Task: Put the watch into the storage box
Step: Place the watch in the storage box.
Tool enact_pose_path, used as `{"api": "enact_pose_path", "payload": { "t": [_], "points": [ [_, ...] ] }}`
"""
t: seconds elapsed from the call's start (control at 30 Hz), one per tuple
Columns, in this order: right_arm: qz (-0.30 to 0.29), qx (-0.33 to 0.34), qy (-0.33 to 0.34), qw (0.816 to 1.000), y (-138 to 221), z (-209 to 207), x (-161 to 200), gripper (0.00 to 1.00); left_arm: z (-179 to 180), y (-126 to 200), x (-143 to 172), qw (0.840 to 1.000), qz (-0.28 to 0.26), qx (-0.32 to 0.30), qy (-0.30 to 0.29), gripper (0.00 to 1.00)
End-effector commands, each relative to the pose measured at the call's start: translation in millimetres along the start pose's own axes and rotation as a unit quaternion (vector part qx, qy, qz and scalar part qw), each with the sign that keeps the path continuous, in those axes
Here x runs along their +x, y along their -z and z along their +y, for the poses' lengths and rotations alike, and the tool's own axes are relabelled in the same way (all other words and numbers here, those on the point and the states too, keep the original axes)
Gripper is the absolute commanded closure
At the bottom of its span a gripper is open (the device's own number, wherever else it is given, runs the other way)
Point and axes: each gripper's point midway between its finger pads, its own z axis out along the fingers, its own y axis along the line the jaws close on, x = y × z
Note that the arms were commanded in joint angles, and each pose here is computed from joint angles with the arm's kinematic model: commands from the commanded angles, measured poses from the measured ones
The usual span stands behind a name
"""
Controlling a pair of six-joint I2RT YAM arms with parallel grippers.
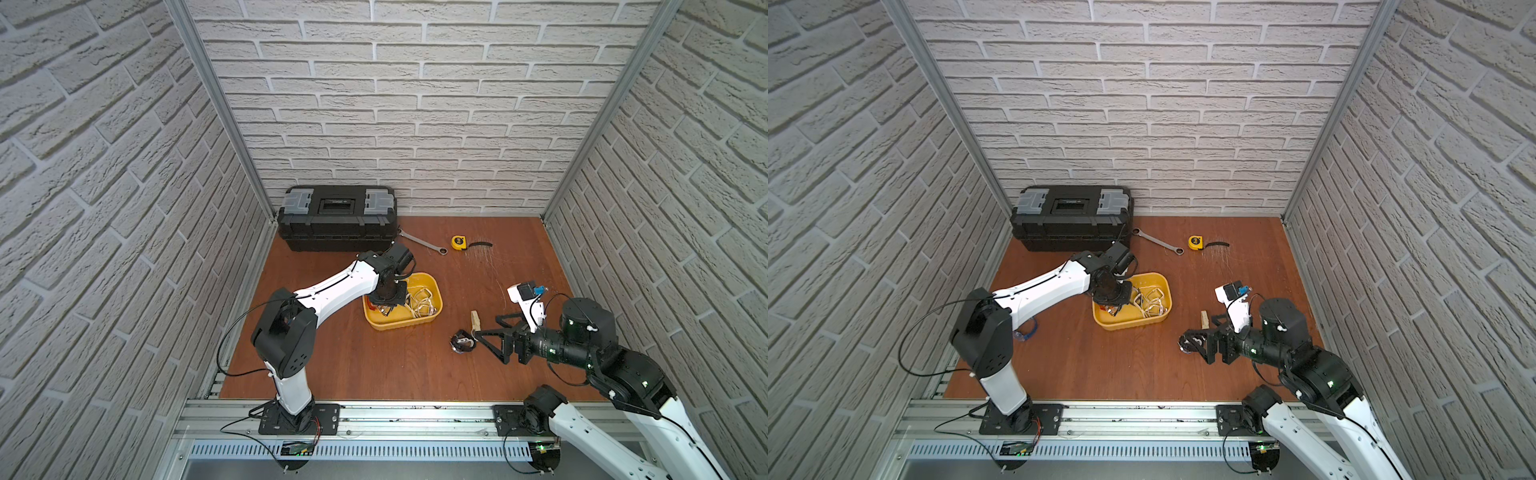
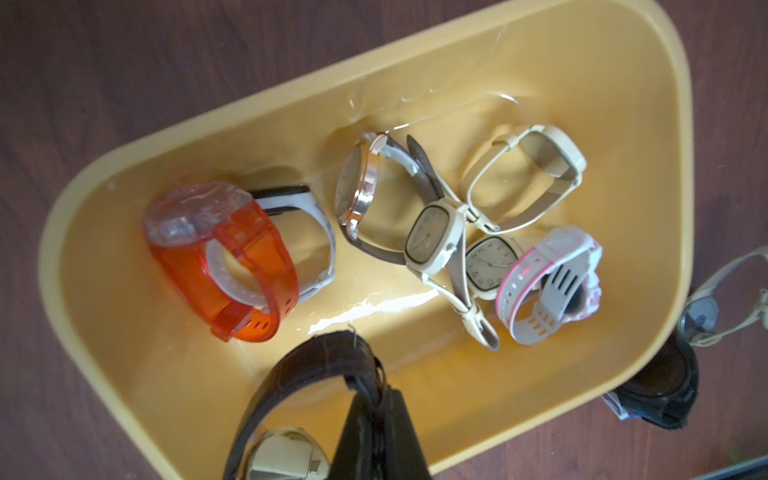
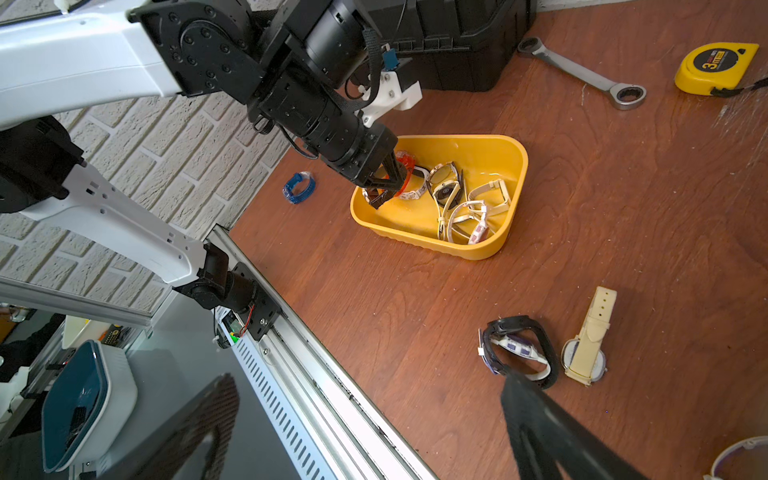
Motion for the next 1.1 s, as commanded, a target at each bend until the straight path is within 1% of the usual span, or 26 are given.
{"api": "enact_pose_path", "payload": {
  "t": [0.0, 0.17, 0.4, 0.57, 0.67, 0.7, 0.73, 0.8, 0.93, 1.0, 1.07],
  "points": [
    [-0.014, -0.011, 0.003, 1.000, -4.6, 2.2, -7.1, 0.00, -19.4, 2.9, -15.3, 0.999, -0.018, 0.034, -0.021, 1.00],
    [-0.012, -0.009, 0.004, 1.000, -6.5, 0.5, -5.0, 0.00, -33.0, -8.7, -10.6, 0.999, -0.003, 0.042, -0.031, 1.00],
    [-0.005, 0.000, 0.004, 1.000, -8.4, -4.4, 0.4, 0.00, -32.0, -33.8, 0.1, 0.999, 0.024, 0.036, -0.023, 1.00],
    [0.000, 0.007, 0.004, 1.000, -10.3, -8.3, 3.9, 0.00, -33.6, -41.8, 6.1, 0.998, 0.038, 0.033, -0.026, 1.00],
    [0.010, 0.028, -0.007, 1.000, -15.4, -17.8, 7.7, 0.00, -32.4, -44.3, 8.0, 0.998, 0.041, 0.031, -0.026, 1.00],
    [0.019, 0.042, -0.015, 0.999, -18.5, -23.9, 11.1, 0.00, -32.3, -43.2, 7.4, 0.998, 0.039, 0.031, -0.025, 0.98],
    [0.030, 0.057, -0.024, 0.998, -21.5, -30.3, 14.5, 0.01, -31.6, -42.1, 6.3, 0.999, 0.036, 0.029, -0.025, 0.92],
    [0.058, 0.085, -0.047, 0.994, -30.1, -42.8, 23.0, 0.01, -30.8, -36.9, 2.8, 0.999, 0.028, 0.025, -0.026, 0.77],
    [0.082, 0.093, -0.067, 0.990, -45.2, -50.4, 29.2, 0.02, -29.2, -25.7, -3.3, 0.999, 0.015, 0.020, -0.030, 0.55],
    [0.083, 0.095, -0.072, 0.989, -49.5, -52.8, 29.6, 0.02, -28.3, -19.9, -5.7, 0.999, 0.008, 0.020, -0.031, 0.50],
    [0.086, 0.104, -0.075, 0.988, -51.0, -56.3, 30.3, 0.02, -29.1, -10.4, -9.4, 0.999, -0.004, 0.022, -0.031, 0.47]
  ]
}}
